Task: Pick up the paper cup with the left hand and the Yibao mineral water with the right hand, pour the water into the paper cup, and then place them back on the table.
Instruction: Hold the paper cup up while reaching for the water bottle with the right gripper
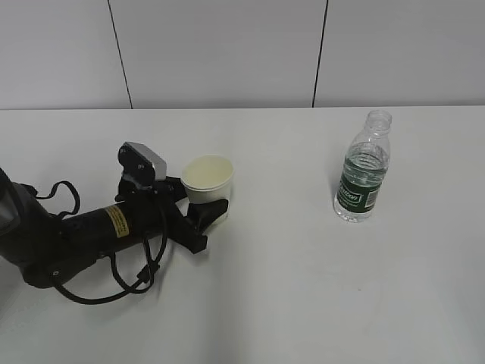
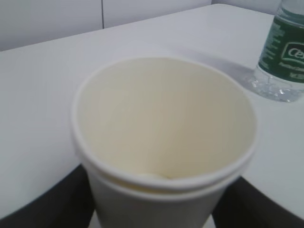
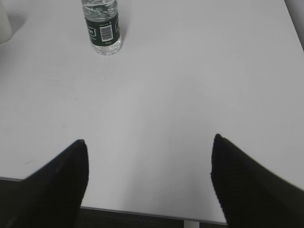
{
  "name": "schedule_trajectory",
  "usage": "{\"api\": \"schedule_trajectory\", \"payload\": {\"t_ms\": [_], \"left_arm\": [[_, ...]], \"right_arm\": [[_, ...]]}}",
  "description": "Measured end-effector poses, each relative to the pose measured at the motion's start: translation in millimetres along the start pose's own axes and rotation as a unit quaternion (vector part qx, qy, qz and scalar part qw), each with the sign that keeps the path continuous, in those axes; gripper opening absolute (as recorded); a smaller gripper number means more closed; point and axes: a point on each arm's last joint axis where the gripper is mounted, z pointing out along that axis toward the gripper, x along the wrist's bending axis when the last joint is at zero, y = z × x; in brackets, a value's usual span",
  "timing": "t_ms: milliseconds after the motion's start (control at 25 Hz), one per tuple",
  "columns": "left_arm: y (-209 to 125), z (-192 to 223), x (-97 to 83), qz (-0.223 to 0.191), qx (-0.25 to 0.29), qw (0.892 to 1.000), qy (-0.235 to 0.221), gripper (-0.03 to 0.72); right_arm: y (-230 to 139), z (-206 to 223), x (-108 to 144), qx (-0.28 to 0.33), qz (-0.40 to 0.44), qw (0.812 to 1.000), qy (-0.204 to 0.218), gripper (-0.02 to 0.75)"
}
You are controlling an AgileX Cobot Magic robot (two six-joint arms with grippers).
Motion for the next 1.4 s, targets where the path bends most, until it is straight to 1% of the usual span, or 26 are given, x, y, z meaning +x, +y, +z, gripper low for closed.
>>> {"api": "schedule_trajectory", "payload": {"t_ms": [120,200,360,480,600,760,920,1040,1400], "left_arm": [[-1.2,-1.3,-8.4,0.018,0.005,0.999,-0.045,0.475],[-1.6,-6.5,-13.7,0.02,0.012,0.998,-0.066,0.475],[-0.4,-24.8,-18.5,0.006,0.031,0.995,-0.09,0.472],[2.7,-36.8,-16.5,-0.014,0.042,0.994,-0.105,0.472],[9.4,-42.0,-18.6,-0.022,0.045,0.99,-0.131,0.472],[14.4,-45.6,-23.6,-0.027,0.053,0.985,-0.163,0.472],[12.0,-48.1,-29.1,-0.025,0.066,0.978,-0.194,0.472],[11.3,-48.7,-31.3,-0.021,0.07,0.976,-0.205,0.472],[11.9,-46.2,-35.6,-0.023,0.07,0.975,-0.208,0.472]], "right_arm": [[0.0,0.0,0.0,0.0,0.0,1.0,0.0,0.592],[0.0,0.0,0.0,0.0,0.0,1.0,0.0,0.592],[0.0,0.0,0.0,0.0,0.0,1.0,0.0,0.592],[0.0,0.0,0.0,0.0,0.0,1.0,0.0,0.592],[0.0,0.0,0.0,0.0,0.0,1.0,0.0,0.592],[0.0,0.0,0.0,0.0,0.0,1.0,0.0,0.592],[0.0,0.0,0.0,0.0,0.0,1.0,0.0,0.592],[0.0,0.0,0.0,0.0,0.0,1.0,0.0,0.592],[0.0,0.0,0.0,0.0,0.0,1.0,0.0,0.592]]}}
